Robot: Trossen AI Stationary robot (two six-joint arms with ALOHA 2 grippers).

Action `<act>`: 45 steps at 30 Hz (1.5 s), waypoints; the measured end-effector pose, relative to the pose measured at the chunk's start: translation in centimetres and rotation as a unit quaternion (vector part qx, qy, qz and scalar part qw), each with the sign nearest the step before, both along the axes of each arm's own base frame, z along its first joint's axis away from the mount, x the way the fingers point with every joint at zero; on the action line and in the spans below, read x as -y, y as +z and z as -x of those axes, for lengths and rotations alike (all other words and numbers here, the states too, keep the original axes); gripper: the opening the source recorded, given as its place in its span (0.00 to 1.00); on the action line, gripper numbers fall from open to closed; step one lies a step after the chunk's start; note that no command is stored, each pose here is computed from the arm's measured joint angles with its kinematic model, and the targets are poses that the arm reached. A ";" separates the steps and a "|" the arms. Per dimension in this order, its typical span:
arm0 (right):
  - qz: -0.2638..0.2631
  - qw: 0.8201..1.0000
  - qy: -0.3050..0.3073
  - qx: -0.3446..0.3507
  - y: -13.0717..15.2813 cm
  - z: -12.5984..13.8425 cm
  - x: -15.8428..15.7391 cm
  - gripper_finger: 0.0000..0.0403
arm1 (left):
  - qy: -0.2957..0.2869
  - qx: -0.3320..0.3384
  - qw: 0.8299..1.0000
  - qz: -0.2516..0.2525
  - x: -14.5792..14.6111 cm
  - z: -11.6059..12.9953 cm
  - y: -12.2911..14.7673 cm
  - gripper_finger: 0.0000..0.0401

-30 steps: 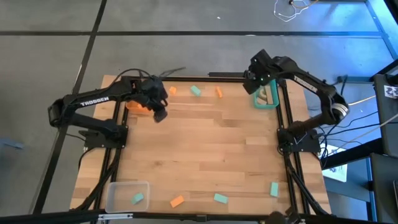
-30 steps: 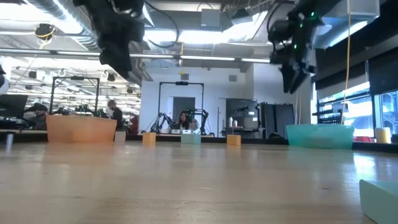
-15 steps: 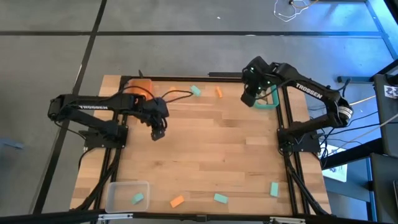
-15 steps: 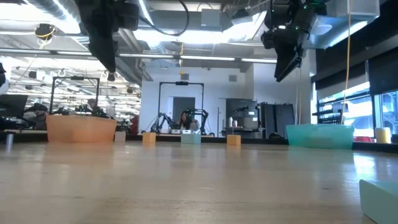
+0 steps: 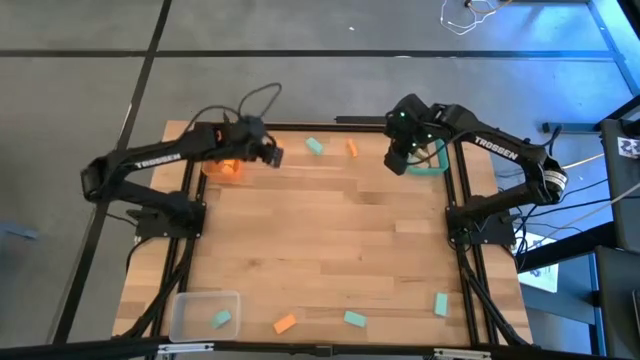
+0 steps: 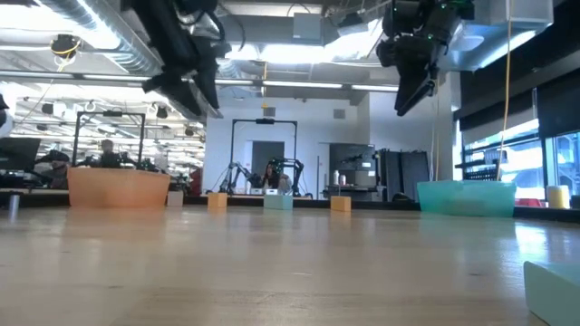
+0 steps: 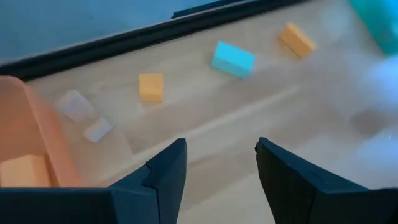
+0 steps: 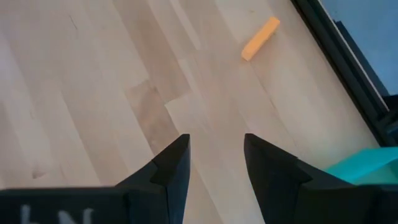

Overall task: Sort & place blocks by color
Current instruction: Put the orange block into the orange bin

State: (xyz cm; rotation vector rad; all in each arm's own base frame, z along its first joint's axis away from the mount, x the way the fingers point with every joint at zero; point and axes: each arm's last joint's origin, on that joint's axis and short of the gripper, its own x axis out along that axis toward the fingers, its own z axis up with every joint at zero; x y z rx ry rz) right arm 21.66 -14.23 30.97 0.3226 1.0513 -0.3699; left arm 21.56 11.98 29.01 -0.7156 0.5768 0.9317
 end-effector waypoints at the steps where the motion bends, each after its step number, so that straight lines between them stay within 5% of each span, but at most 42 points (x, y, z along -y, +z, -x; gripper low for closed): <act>1: 0.002 1.000 0.000 0.003 0.0 -0.1 0.0 0.38 | 0.008 0.009 1.000 0.006 -0.8 0.1 -0.1 0.46; 7: 0.012 1.000 -0.001 0.019 0.2 -0.3 0.2 0.38 | 0.046 0.051 0.997 0.040 -5.4 -0.2 -1.8 0.46; 14: 0.018 0.999 -0.001 0.028 0.3 -0.5 0.3 0.38 | 0.074 0.004 0.994 0.076 -8.5 -0.6 -5.6 0.45; 20: 0.020 0.999 -0.001 0.031 0.3 -0.5 0.3 0.38 | 0.072 -0.028 0.992 0.099 -9.4 -1.7 -8.4 0.45; 28: 0.022 0.999 -0.001 0.034 0.4 -0.6 0.4 0.38 | 0.080 -0.077 0.992 0.064 -9.9 -2.5 -10.2 0.45; 45: 0.046 0.997 -0.001 0.070 0.8 -1.2 0.8 0.38 | 0.076 -0.081 0.993 0.037 -10.1 -2.7 -10.1 0.45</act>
